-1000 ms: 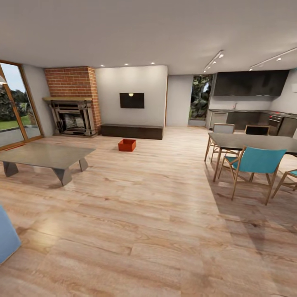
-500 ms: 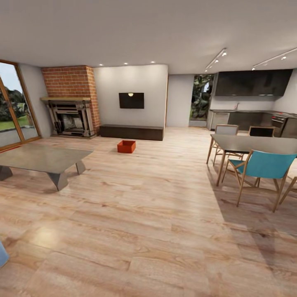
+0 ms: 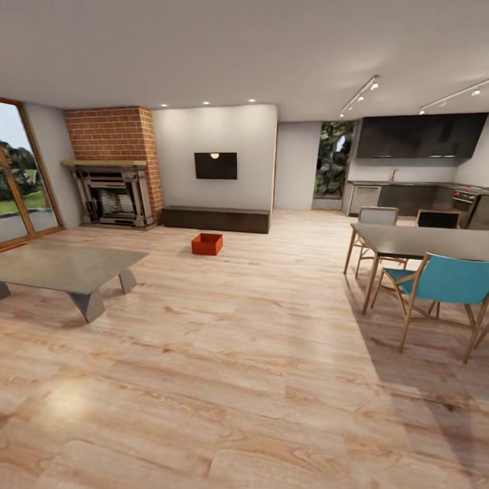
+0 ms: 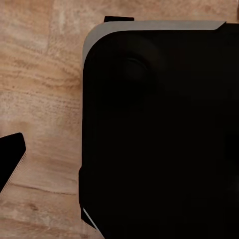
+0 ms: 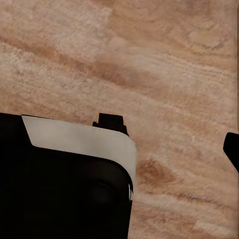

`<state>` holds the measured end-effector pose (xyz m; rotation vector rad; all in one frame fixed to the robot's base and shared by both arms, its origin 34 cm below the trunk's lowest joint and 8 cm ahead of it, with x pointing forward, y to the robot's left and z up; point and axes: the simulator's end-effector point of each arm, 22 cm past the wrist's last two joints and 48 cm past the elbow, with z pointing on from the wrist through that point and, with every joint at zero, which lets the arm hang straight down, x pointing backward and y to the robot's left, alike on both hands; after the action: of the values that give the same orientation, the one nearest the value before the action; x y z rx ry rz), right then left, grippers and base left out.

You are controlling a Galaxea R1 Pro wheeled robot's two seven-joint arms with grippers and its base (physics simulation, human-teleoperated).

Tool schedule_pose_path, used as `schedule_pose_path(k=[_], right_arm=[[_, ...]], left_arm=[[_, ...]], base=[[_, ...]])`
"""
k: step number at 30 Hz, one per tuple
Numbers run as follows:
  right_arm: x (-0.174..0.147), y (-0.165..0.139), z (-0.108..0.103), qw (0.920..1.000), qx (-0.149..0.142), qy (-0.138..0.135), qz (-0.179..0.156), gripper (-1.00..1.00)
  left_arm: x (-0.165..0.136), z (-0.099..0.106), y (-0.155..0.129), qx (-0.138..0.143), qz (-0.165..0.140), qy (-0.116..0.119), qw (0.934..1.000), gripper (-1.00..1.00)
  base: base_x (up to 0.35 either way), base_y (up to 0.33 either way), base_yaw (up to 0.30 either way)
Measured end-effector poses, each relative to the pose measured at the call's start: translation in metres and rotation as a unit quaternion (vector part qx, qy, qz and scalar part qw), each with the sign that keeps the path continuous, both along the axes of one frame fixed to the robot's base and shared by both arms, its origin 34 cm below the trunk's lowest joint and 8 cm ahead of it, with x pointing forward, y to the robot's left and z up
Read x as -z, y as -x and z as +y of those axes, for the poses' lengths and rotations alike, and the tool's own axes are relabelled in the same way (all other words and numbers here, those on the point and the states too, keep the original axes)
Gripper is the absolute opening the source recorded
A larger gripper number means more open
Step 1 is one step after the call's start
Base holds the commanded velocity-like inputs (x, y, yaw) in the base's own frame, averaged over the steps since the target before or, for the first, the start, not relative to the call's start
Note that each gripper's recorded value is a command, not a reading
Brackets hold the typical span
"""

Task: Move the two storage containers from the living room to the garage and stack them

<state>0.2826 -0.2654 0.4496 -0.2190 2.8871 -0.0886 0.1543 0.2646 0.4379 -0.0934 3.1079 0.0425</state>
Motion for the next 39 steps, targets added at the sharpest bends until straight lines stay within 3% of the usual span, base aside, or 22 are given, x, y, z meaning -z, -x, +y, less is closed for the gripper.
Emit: schedule_pose_path(k=[39], right_arm=[[0.0, 0.0, 0.0, 1.0, 0.0, 0.0, 0.0, 1.0]], left_arm=[[0.0, 0.0009, -0.0001, 0.0, 0.0, -0.001, 1.0, 1.0]], base=[[0.323, 0.0, 0.0]])
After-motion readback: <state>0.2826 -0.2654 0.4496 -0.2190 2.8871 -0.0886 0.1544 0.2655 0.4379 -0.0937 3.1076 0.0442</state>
